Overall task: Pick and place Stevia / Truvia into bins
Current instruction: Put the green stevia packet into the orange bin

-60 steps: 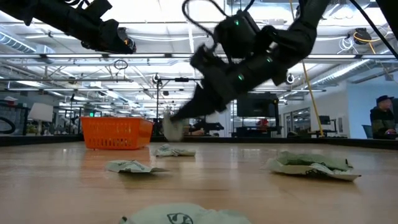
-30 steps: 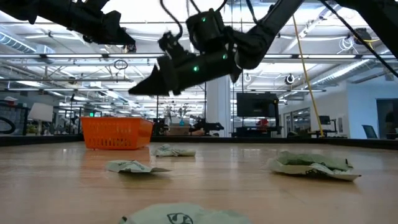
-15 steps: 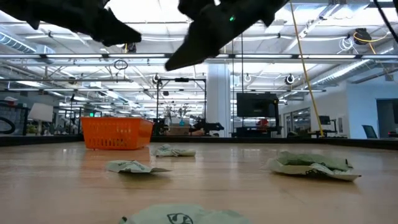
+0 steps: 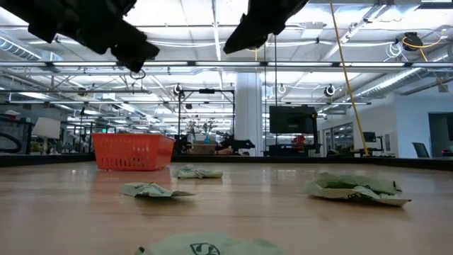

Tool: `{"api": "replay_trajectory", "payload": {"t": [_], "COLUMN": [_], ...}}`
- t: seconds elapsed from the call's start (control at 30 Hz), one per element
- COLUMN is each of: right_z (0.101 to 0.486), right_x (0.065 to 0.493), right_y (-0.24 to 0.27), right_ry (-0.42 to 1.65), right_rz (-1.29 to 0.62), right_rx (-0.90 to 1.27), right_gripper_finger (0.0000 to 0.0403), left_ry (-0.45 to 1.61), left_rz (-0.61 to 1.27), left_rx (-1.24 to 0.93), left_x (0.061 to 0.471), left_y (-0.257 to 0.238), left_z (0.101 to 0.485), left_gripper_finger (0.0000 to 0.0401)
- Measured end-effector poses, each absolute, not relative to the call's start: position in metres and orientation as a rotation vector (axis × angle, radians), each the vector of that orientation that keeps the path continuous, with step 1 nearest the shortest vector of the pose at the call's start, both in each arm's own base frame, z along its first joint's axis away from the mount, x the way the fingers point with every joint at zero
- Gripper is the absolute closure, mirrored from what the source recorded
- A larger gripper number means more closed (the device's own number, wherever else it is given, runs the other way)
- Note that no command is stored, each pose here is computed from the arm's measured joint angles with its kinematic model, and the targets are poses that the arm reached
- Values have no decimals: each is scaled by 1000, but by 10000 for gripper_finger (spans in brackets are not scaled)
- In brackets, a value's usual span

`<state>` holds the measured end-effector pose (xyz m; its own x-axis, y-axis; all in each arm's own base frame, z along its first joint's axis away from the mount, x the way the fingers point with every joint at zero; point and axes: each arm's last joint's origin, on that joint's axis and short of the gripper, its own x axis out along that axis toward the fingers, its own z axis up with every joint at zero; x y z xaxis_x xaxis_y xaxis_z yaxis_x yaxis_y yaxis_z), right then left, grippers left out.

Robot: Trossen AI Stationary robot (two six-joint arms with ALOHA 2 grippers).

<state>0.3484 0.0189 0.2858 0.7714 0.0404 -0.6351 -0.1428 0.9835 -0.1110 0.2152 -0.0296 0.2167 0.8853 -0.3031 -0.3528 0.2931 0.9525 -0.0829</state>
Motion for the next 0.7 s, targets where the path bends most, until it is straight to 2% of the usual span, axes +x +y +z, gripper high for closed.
{"api": "replay_trajectory", "payload": {"t": [0.17, 0.37, 0.5, 0.7], "right_z": [293, 296, 299, 298], "right_x": [345, 348, 350, 350], "right_y": [18, 18, 18, 18], "right_ry": [657, 605, 574, 581], "right_rz": [97, 107, 104, 103], "right_rx": [-161, -210, -208, -202], "right_gripper_finger": [292, 293, 293, 293], "left_ry": [404, 389, 520, 762], "left_rz": [-463, -495, -470, -469], "left_rx": [-16, 3, 20, 199], "left_x": [226, 239, 263, 295], "left_y": [-65, -99, -120, -141], "left_z": [199, 188, 187, 174], "left_gripper_finger": [247, 247, 247, 247]}}
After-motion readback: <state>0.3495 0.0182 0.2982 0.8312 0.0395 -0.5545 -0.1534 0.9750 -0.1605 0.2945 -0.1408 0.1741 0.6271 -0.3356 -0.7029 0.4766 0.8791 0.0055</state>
